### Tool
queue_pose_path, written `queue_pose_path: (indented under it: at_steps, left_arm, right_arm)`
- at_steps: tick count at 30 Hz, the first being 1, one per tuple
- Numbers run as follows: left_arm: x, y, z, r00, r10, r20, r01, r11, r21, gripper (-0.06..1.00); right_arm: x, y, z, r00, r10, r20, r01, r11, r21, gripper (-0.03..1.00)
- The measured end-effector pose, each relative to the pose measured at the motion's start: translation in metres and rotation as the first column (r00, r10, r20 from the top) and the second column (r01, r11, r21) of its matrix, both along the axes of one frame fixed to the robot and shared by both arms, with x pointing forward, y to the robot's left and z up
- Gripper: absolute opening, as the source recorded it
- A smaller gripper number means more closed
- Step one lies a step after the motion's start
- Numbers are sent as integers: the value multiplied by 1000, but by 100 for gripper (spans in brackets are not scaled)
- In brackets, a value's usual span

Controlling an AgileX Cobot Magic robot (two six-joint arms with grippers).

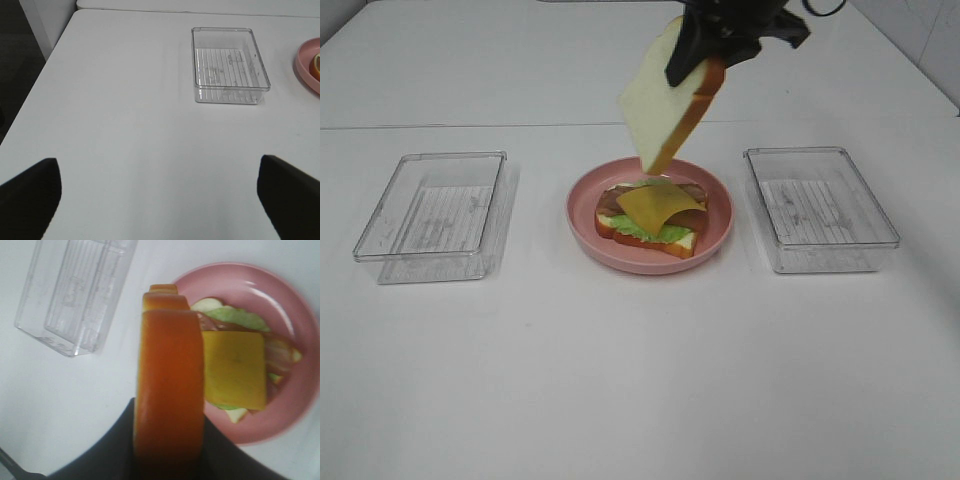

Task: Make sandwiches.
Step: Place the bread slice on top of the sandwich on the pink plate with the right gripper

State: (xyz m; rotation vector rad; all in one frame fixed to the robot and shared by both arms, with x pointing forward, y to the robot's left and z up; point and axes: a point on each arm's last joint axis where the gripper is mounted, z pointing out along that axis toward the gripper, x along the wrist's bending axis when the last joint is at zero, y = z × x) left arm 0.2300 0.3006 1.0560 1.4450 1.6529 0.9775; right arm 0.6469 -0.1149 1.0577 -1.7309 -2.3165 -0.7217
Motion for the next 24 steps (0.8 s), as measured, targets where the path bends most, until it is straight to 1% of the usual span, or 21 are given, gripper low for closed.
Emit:
queue_pose_path:
  at_steps: [1, 3, 4, 5, 8, 10, 13, 15, 21, 23, 24]
  left_arm:
    - [0, 0, 0, 1000, 0, 0, 0, 1000, 0, 99]
    - [0, 0, 0, 1000, 0, 0, 0, 1000, 0, 99]
    - [0, 0, 0, 1000, 0, 0, 0, 1000, 0, 99]
    - [0, 0, 0, 1000, 0, 0, 0, 1000, 0, 99]
    - [0, 0, 0, 1000, 0, 0, 0, 1000, 0, 99]
    - [0, 0, 0, 1000, 0, 0, 0, 1000, 0, 99]
    - [0, 0, 0, 1000, 0, 0, 0, 1000, 0, 99]
    - [0, 0, 0, 1000, 0, 0, 0, 1000, 0, 99]
    - [0, 0, 0, 1000, 0, 0, 0, 1000, 0, 99]
    - [0, 0, 0, 1000, 0, 0, 0, 1000, 0, 99]
    - [0, 0, 0, 1000, 0, 0, 0, 1000, 0, 99]
  right_arm:
    - [0, 11, -7, 1000, 10, -15, -10, 1000, 26, 24]
    - [0, 16, -12, 1000, 14, -25, -13, 999, 36, 24]
    - [2, 23, -22, 999, 17, -42, -15, 999, 46, 24]
    - [4, 27, -33, 998, 19, -62, -17, 999, 42, 24]
    - [6, 27, -38, 997, 19, -72, -16, 999, 41, 24]
    - [11, 28, -60, 994, 17, -109, -15, 1000, 15, 24]
    - [12, 29, -66, 993, 16, -119, -15, 1000, 8, 24]
    - [18, 31, -86, 991, 0, -132, -1, 1000, -2, 24]
    - [23, 30, -98, 992, -19, -122, 16, 1000, -24, 24]
    - [26, 27, -100, 995, -39, -95, 33, 997, -63, 24]
    - [26, 27, -100, 995, -39, -95, 33, 997, -63, 24]
